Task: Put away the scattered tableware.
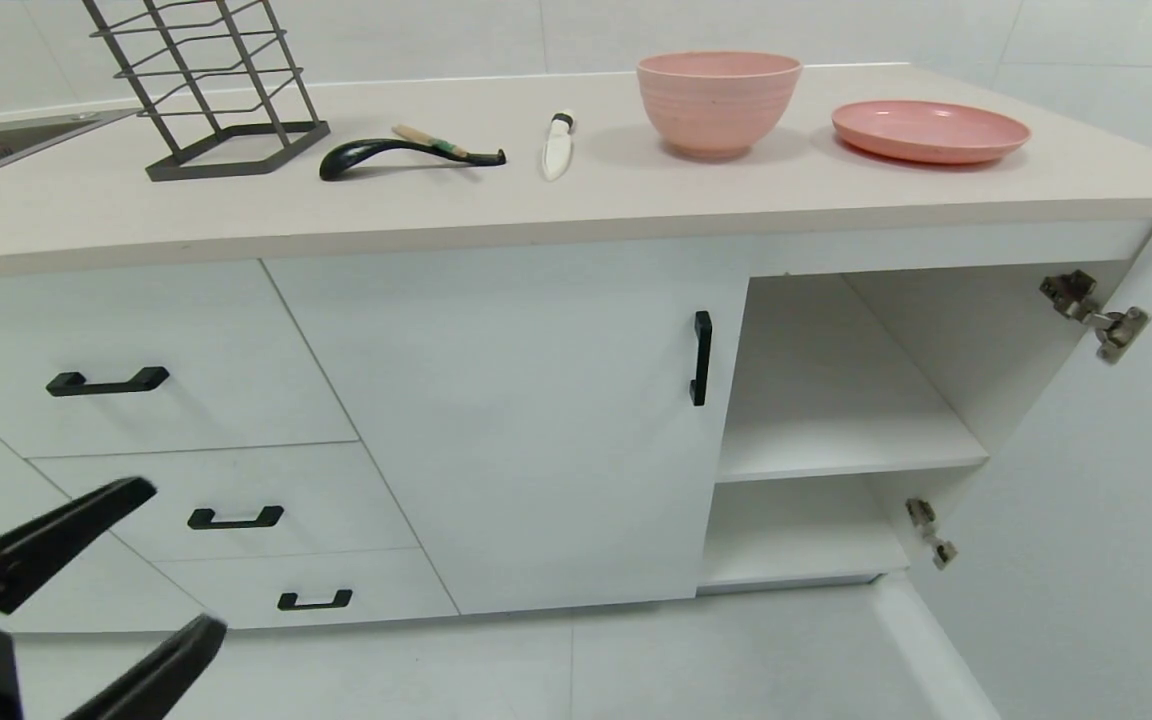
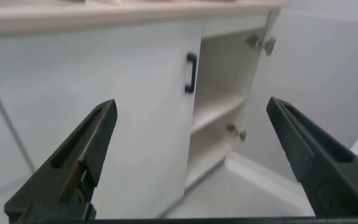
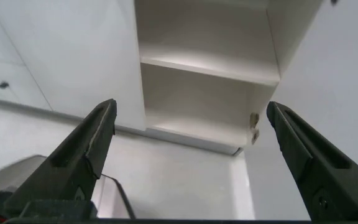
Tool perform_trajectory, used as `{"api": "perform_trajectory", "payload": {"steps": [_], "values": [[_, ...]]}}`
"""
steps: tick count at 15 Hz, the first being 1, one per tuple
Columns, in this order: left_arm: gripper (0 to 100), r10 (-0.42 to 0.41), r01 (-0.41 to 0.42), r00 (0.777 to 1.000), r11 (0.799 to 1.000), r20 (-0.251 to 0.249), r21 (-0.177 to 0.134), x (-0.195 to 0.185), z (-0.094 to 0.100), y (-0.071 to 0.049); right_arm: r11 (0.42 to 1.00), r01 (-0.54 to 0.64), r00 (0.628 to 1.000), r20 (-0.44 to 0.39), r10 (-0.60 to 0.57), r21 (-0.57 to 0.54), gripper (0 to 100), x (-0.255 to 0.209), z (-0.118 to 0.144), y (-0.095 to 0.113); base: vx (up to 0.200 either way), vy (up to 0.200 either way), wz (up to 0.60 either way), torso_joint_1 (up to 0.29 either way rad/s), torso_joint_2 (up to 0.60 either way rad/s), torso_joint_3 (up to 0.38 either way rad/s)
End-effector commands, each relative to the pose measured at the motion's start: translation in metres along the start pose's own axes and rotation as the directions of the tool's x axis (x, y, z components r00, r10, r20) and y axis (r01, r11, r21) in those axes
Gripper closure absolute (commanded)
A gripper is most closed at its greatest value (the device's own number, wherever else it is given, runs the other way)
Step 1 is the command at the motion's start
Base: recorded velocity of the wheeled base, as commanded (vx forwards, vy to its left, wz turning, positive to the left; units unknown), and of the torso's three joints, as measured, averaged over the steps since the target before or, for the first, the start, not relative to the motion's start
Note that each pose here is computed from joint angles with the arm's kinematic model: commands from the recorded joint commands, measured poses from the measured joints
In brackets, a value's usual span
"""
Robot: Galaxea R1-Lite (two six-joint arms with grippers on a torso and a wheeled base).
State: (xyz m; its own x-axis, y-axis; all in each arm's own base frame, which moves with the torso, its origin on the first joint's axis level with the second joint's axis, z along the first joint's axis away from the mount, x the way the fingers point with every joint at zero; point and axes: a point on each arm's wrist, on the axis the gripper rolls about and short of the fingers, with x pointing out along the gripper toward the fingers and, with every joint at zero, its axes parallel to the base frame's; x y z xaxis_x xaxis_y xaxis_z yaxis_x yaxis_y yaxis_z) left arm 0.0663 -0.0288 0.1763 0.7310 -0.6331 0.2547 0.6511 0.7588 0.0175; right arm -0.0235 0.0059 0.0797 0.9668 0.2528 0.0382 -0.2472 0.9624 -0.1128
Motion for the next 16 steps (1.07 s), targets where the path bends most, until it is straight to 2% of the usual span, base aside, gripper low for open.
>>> {"api": "perform_trajectory", "payload": {"steps": [1,2,4,7,8,9,10,11,12,13,14,16], "values": [[0,0.100,-0.100,0.995,0.994,0.015,0.031,-0.087,-0.005,-0.040,1.000,0.009,1.000,0.001,-0.009,0.010,0,0.000,0.000,0.000,0.000,0.000,0.00,0.000,0.00,0.000],[0,0.139,-0.139,0.988,0.990,-0.062,0.006,-0.100,-0.013,-0.046,1.000,0.007,1.000,0.001,-0.007,0.010,0,0.000,0.000,0.000,0.000,0.000,0.00,0.000,0.00,0.000],[0,0.272,-0.270,0.960,0.962,-0.071,0.036,-0.098,-0.021,-0.041,1.000,0.024,1.000,-0.001,-0.024,0.018,0,0.000,0.000,0.000,0.000,0.000,0.00,0.000,0.00,0.000],[0,0.364,-0.355,0.917,0.931,-0.164,0.081,-0.098,-0.053,-0.036,0.976,0.215,0.975,-0.054,-0.214,0.017,0,-0.001,-0.004,-0.004,0.000,0.000,0.00,0.000,0.00,0.000],[0,0.425,-0.410,0.880,0.905,-0.213,0.113,-0.099,-0.063,-0.034,0.970,0.242,0.969,-0.062,-0.240,0.030,0,-0.001,-0.005,-0.005,0.000,0.000,0.00,0.000,0.00,0.000],[0,0.485,-0.465,0.833,0.874,-0.266,0.139,-0.101,-0.069,-0.033,0.968,0.244,0.969,-0.063,-0.240,0.060,0,-0.001,-0.005,-0.005,0.000,0.000,0.00,0.000,0.00,0.000],[0,0.533,-0.509,0.797,0.846,-0.284,0.160,-0.102,-0.072,-0.033,0.967,0.246,0.968,-0.063,-0.241,0.073,0,-0.001,-0.005,-0.005,0.000,0.000,0.00,0.000,0.00,0.000],[0,0.606,-0.572,0.758,0.795,-0.241,0.200,-0.107,-0.075,-0.037,0.966,0.246,0.968,-0.063,-0.241,0.077,0,-0.001,-0.005,-0.005,0.000,0.000,0.00,0.000,0.00,0.000],[0,0.614,-0.579,0.761,0.788,-0.207,0.208,-0.108,-0.075,-0.039,0.966,0.246,0.968,-0.063,-0.241,0.077,0,-0.001,-0.005,-0.005,0.000,0.000,0.00,0.000,0.00,0.000],[0,0.625,-0.592,0.752,0.780,-0.209,0.202,-0.109,-0.075,-0.038,0.966,0.247,0.968,-0.063,-0.243,0.077,0,-0.001,-0.005,-0.005,0.000,0.000,0.00,0.000,0.00,0.000],[0,0.673,-0.640,0.712,0.739,-0.200,0.209,-0.110,-0.075,-0.037,0.966,0.247,0.968,-0.065,-0.243,0.079,0,-0.001,-0.005,-0.005,0.000,0.000,0.00,0.000,0.00,0.000],[0,0.672,-0.641,0.714,0.741,-0.199,0.203,-0.110,-0.075,-0.037,0.965,0.249,0.968,-0.063,-0.244,0.078,0,-0.001,-0.005,-0.005,0.000,0.000,0.00,0.000,0.00,0.000]]}}
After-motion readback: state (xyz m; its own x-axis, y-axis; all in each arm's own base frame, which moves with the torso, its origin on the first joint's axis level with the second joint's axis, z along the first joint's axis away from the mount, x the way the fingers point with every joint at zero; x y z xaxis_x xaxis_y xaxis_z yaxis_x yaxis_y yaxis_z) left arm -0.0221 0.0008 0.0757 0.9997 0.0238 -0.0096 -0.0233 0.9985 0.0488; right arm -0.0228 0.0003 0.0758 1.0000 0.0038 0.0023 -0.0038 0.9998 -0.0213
